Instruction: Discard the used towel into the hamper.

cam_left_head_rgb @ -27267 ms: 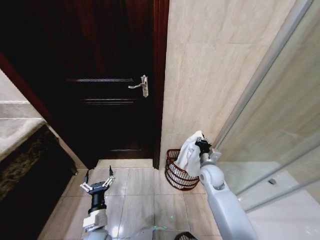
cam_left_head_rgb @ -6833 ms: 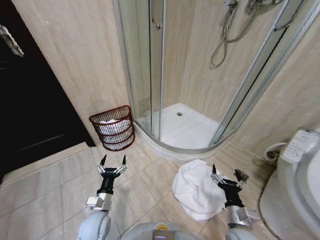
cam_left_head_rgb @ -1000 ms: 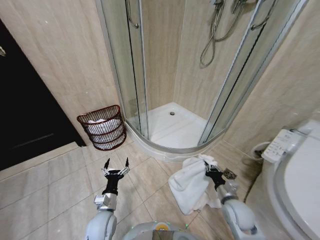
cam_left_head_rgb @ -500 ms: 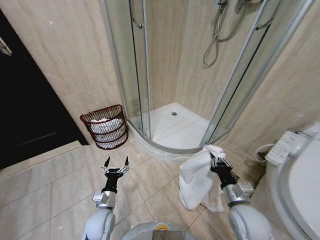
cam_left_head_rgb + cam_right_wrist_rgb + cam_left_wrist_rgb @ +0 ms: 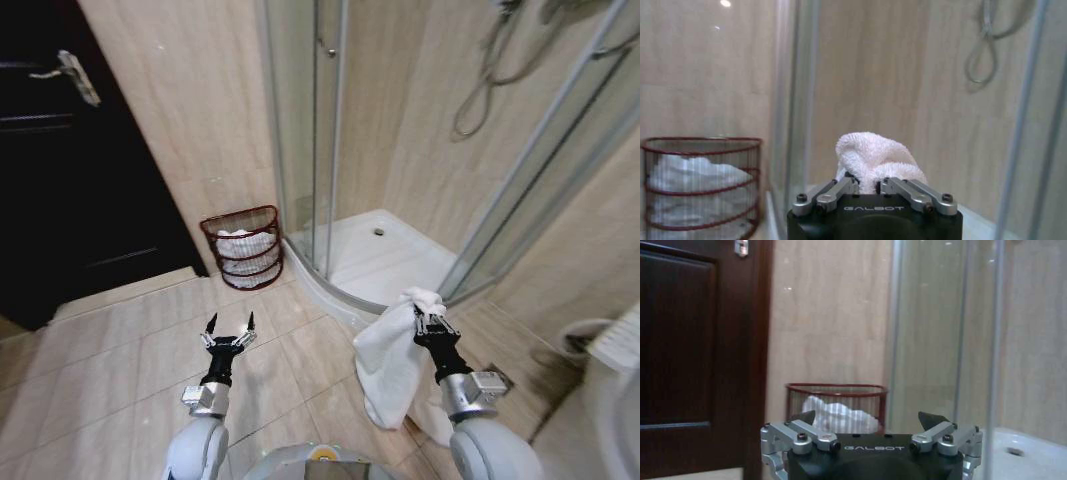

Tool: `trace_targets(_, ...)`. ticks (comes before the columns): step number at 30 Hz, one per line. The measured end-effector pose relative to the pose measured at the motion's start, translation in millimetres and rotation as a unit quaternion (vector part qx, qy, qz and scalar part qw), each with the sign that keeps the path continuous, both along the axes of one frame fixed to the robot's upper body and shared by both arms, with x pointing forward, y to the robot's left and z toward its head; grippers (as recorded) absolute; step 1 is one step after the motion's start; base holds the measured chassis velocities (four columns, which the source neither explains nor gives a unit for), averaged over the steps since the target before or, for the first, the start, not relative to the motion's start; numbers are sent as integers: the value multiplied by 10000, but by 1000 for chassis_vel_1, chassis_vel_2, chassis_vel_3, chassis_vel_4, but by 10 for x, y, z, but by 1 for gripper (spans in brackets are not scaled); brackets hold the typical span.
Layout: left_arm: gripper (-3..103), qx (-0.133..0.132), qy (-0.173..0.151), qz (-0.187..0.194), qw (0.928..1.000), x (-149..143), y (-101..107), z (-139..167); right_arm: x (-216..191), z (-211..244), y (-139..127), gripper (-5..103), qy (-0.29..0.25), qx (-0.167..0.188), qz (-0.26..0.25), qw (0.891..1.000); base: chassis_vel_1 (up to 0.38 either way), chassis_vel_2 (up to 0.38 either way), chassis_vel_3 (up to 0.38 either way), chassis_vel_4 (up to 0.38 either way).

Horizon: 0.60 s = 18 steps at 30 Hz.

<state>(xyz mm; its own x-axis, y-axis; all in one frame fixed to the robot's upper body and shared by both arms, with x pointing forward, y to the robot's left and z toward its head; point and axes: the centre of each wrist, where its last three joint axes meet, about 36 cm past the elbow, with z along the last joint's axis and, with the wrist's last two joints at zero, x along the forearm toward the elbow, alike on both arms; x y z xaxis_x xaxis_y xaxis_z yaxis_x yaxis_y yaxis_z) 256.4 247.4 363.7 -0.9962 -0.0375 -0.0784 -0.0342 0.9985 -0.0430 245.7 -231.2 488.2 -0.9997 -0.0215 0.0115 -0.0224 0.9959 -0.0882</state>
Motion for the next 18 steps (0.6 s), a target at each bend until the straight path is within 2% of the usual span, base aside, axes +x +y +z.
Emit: trace_targets(18, 100, 159, 70, -10, 9998, -51, -18, 41, 171, -67, -10, 13, -106, -80, 76, 9999, 89, 97, 96, 96)
